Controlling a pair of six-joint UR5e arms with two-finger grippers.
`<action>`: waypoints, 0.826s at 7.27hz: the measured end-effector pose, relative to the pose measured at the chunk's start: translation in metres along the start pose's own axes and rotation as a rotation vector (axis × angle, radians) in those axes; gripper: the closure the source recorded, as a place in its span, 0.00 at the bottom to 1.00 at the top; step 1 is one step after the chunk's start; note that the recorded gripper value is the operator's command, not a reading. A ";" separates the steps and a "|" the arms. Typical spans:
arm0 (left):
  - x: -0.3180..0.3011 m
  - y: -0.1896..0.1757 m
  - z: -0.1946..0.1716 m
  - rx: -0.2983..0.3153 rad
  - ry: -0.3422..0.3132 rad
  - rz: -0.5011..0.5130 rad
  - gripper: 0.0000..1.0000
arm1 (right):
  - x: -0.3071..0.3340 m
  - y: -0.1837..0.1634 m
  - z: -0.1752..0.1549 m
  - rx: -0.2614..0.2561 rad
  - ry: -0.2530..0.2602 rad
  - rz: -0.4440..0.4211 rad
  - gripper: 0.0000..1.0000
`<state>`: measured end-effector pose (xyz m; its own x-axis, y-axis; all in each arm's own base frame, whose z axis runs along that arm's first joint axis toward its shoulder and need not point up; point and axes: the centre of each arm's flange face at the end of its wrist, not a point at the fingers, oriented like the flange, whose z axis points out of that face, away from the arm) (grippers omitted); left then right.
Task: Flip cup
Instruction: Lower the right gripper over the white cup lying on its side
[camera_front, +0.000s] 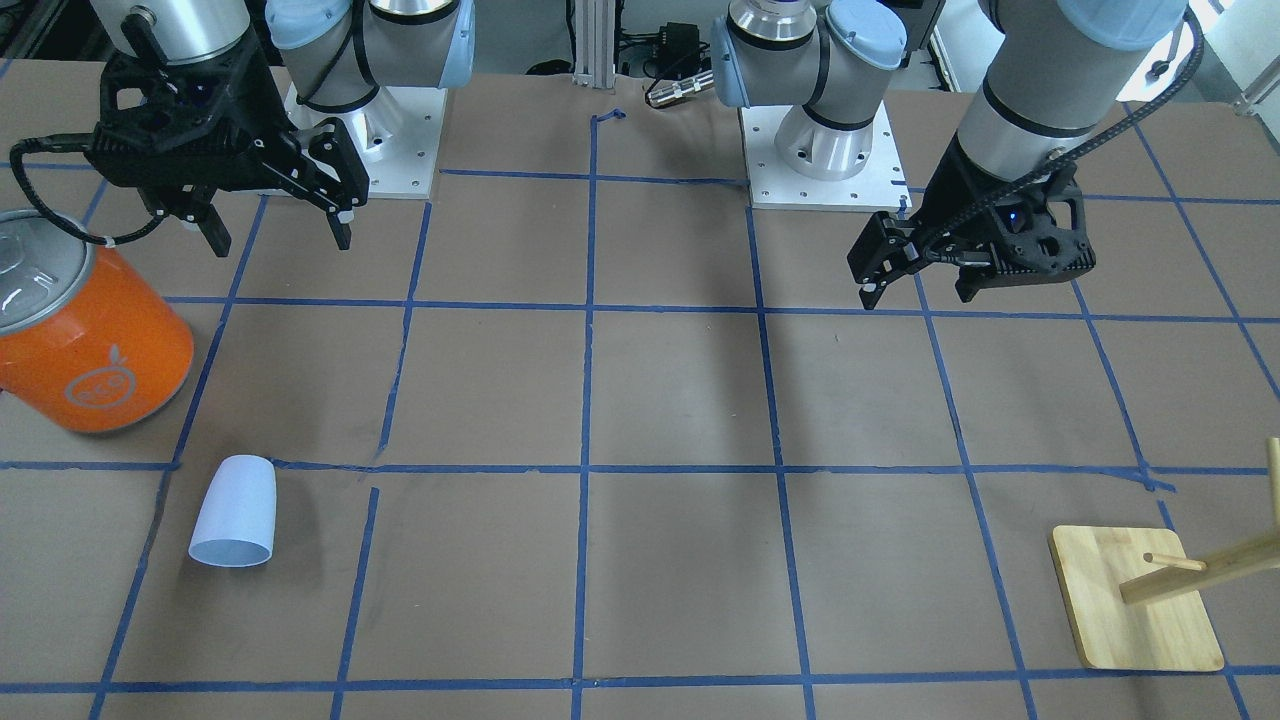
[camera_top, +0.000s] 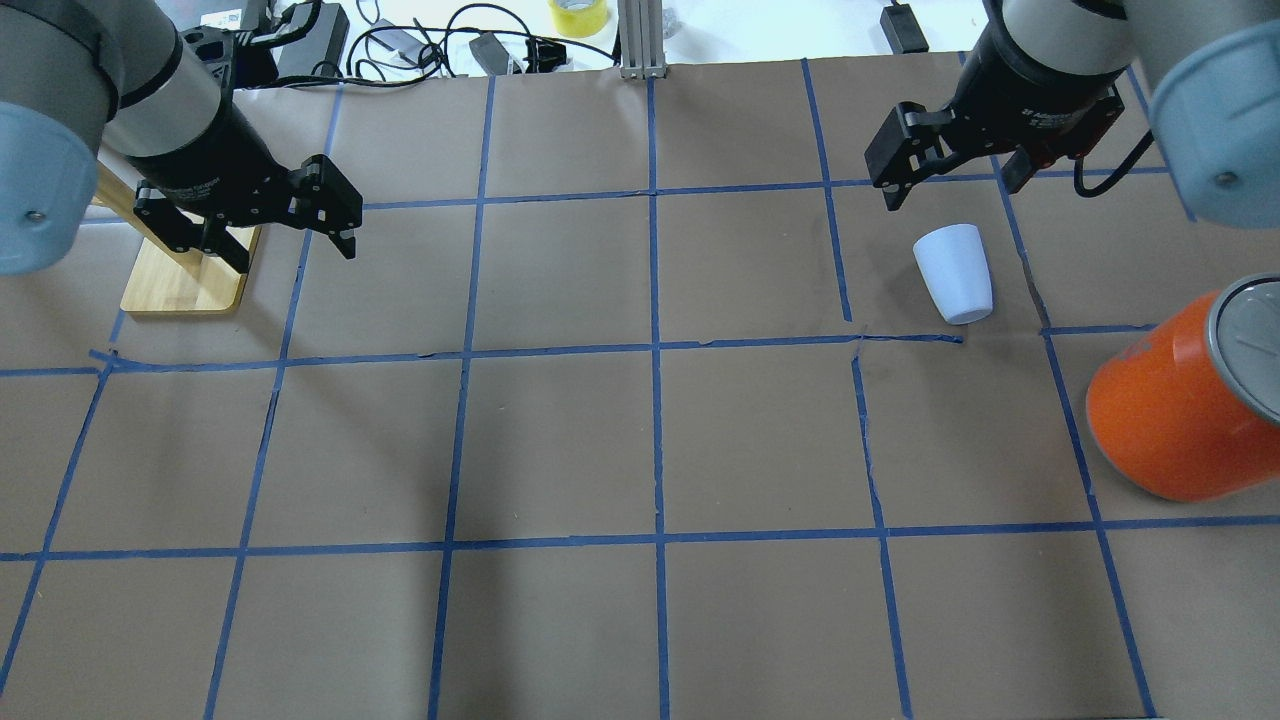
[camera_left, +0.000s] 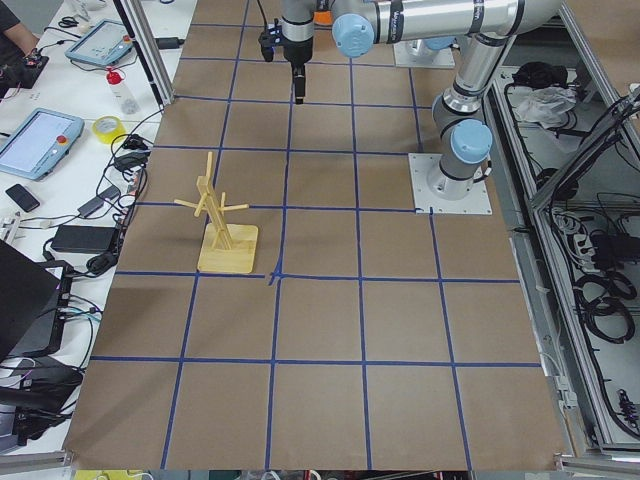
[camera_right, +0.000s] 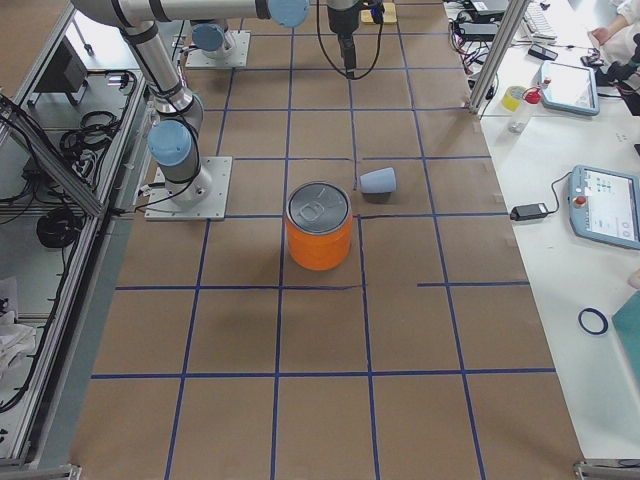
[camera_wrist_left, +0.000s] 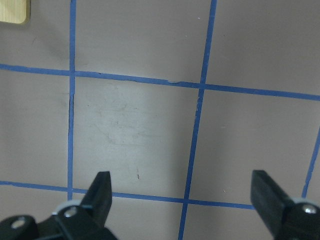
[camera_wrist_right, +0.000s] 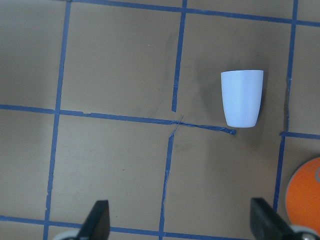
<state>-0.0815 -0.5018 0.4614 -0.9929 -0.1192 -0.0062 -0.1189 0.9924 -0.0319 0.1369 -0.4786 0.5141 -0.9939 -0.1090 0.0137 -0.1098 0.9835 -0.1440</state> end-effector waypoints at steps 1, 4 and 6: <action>0.000 0.000 0.000 0.000 0.000 0.000 0.00 | 0.000 0.000 0.000 -0.001 0.000 0.000 0.00; 0.000 0.000 0.001 -0.001 -0.001 0.000 0.00 | 0.003 -0.005 0.004 0.014 0.000 -0.023 0.00; 0.000 -0.001 0.001 -0.001 0.000 0.000 0.00 | 0.018 -0.027 0.037 -0.022 -0.007 -0.016 0.00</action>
<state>-0.0814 -0.5025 0.4604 -0.9929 -0.1192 -0.0067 -0.1189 0.9924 -0.0307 0.1218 -0.5124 0.4819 -0.9921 -0.1252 0.0089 -0.1254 0.9846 -0.1220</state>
